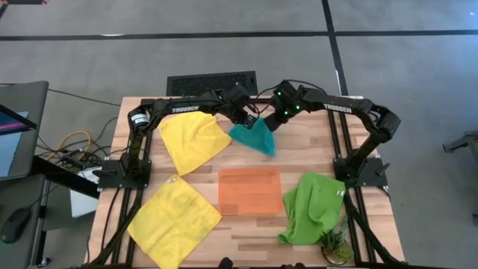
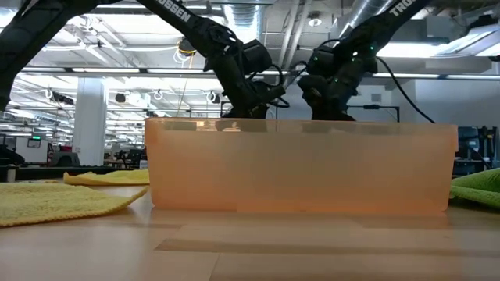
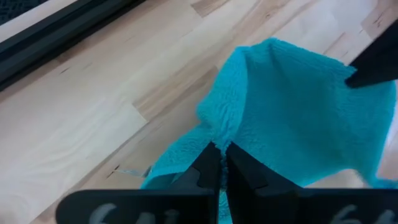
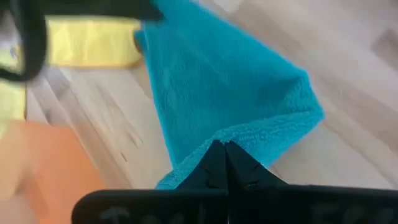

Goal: Fold microfiber towels
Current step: Fold the blue towel

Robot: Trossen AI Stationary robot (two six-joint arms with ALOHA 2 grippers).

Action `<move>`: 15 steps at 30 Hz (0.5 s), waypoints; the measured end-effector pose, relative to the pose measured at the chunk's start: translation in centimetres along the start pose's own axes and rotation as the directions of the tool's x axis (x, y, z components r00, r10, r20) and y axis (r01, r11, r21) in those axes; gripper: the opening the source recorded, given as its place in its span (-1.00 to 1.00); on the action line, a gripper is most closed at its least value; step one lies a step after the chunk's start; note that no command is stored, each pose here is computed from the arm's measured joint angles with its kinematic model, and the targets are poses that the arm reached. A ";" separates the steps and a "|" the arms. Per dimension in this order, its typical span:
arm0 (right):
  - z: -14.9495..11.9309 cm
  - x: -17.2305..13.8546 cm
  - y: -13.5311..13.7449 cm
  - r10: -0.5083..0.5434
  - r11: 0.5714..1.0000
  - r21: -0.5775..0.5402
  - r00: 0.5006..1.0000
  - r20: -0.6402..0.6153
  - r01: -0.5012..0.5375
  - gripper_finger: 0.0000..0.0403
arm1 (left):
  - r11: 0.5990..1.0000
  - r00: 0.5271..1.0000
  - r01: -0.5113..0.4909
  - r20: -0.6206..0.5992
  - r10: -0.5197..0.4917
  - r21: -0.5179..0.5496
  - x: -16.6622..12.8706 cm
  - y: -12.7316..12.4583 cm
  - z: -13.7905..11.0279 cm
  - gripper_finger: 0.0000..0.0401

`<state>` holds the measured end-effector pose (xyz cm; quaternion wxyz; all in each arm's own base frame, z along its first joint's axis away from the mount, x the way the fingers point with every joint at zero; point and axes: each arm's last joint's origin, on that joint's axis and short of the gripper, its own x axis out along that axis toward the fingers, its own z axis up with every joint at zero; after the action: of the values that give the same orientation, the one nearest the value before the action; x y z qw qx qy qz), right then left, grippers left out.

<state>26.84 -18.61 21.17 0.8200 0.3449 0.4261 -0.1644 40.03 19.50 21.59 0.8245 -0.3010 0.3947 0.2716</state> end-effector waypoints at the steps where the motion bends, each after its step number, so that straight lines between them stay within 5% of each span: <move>1: 0.2 0.0 0.1 0.006 1.000 -0.010 1.000 0.021 -0.006 -0.99 | 1.000 1.000 0.002 0.000 -0.002 0.000 0.0 0.0 0.0 -1.00; 15: 1.8 -0.1 0.9 0.060 0.997 -0.064 0.981 0.182 -0.049 -0.99 | 1.000 1.000 0.026 0.007 -0.026 0.011 0.0 -0.2 0.1 -1.00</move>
<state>28.36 -19.26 22.33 0.8700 0.3154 0.3435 -0.1603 40.22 19.42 21.69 0.8310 -0.3008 0.3893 0.2597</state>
